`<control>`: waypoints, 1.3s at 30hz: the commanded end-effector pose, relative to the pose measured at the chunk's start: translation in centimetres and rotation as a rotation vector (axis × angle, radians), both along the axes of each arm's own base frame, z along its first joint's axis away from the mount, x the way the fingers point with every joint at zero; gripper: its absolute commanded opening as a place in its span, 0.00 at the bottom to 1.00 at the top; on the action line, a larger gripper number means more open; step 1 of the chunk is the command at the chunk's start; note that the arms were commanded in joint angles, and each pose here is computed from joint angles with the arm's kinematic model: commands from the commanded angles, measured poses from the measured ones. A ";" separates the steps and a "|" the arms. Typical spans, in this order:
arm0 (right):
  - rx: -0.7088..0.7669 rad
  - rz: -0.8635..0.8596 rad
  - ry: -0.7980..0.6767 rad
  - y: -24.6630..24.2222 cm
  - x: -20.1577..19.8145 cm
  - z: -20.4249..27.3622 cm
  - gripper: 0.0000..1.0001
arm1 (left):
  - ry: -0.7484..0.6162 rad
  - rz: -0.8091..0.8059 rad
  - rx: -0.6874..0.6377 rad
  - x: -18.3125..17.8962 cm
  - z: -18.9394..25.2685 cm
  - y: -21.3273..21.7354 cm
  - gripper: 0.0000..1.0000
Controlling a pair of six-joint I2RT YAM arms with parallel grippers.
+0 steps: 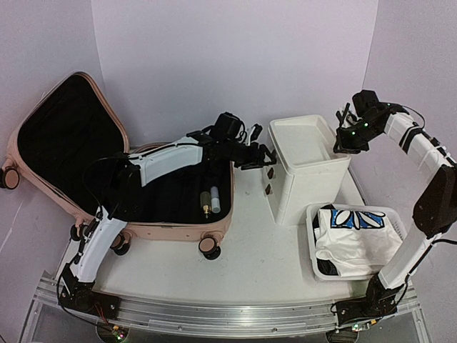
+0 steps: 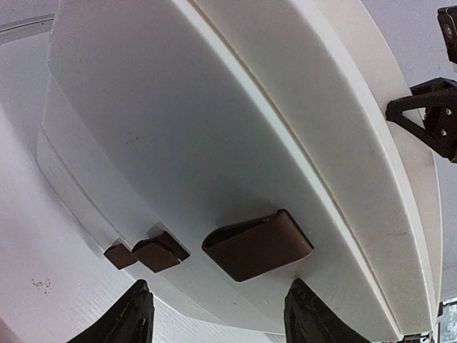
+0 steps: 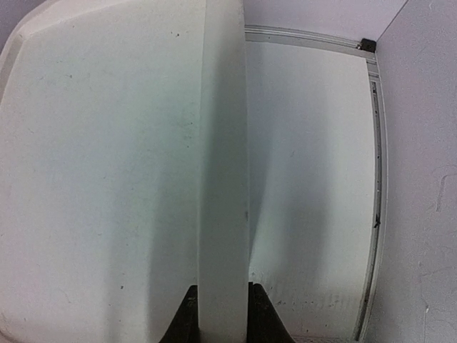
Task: Open, take out, and arrange the luggage
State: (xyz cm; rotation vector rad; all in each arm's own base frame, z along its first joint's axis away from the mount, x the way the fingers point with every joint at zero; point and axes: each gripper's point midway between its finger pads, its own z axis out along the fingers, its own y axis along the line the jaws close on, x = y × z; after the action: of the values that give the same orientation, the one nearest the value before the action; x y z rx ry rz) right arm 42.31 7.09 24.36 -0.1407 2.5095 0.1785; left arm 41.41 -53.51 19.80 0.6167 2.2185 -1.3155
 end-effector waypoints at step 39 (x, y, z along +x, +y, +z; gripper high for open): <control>0.375 0.312 0.086 8.7 -3.1 2.7 0.00 | -0.794 -0.270 0.143 -2.3 -2.3 1.2 0.61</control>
State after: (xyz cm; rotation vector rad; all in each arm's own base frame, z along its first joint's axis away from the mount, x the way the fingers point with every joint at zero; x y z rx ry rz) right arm 42.28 9.89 24.50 -0.3695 2.4868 0.3062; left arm 37.38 -50.48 13.69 1.3605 1.6962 -0.8508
